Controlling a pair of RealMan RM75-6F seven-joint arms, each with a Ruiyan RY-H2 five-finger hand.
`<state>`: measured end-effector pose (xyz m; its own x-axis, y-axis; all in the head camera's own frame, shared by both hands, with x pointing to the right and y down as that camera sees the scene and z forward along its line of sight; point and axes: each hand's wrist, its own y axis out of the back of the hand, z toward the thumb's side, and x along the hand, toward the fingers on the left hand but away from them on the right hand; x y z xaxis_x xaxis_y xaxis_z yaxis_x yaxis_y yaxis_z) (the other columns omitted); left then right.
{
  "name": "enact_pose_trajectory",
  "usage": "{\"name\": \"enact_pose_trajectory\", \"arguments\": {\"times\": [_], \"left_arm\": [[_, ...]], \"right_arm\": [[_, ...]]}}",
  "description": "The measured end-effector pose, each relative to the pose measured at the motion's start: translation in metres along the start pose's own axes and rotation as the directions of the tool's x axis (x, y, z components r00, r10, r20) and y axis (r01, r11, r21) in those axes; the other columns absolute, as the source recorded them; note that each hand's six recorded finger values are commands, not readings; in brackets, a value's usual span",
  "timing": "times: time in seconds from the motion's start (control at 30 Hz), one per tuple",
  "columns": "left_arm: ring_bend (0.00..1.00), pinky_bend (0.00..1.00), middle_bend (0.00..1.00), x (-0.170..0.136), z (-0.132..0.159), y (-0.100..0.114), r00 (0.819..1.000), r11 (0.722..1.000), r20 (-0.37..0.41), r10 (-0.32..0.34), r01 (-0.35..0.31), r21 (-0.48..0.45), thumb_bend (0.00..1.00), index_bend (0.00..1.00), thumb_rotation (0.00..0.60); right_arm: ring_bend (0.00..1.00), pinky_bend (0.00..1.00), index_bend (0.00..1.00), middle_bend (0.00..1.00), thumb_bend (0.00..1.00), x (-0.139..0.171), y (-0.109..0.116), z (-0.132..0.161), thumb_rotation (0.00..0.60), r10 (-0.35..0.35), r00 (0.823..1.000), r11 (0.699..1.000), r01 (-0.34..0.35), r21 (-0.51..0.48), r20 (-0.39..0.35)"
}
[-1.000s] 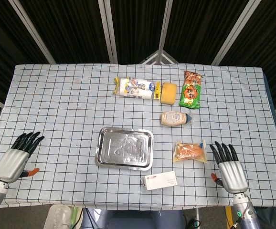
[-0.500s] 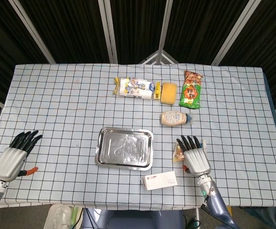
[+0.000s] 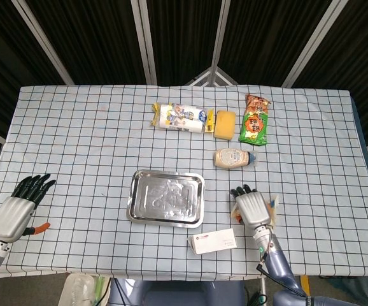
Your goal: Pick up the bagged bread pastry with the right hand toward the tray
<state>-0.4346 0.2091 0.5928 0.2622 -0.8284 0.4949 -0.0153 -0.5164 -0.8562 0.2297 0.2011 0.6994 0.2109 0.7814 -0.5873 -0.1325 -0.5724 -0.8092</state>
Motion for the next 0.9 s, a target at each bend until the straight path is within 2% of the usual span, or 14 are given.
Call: {"name": "enact_pose_trajectory", "arguments": {"times": [0.2,0.47,0.7,0.9], "left_arm": [[0.00,0.00,0.00,0.000,0.000,-0.001,1.000,1.000,-0.001,-0.001,0.001,0.003,0.06,0.00,0.600],[0.00,0.00,0.00,0.001,0.001,-0.002,1.000,1.000,0.000,-0.004,0.004,0.006,0.06,0.00,0.600],[0.00,0.00,0.00,0.000,0.000,0.001,1.000,1.000,-0.003,0.002,-0.002,0.000,0.06,0.00,0.600],[0.00,0.00,0.00,0.001,-0.001,0.002,1.000,1.000,-0.001,0.005,-0.005,-0.004,0.06,0.00,0.600]], "right_arm": [[0.40,0.64,0.51,0.50,0.40,0.003,0.003,0.000,0.600,-0.010,1.000,1.000,0.010,0.013,-0.006],[0.40,0.64,0.54,0.52,0.40,0.002,0.015,0.013,0.600,-0.038,0.998,0.998,0.040,0.048,-0.048],[0.40,0.64,0.55,0.53,0.40,-0.009,0.039,0.046,0.600,-0.069,0.992,0.984,0.085,0.158,-0.103],[0.40,0.64,0.55,0.53,0.40,-0.019,0.064,0.088,0.600,-0.092,0.984,0.966,0.126,0.225,-0.154]]}}
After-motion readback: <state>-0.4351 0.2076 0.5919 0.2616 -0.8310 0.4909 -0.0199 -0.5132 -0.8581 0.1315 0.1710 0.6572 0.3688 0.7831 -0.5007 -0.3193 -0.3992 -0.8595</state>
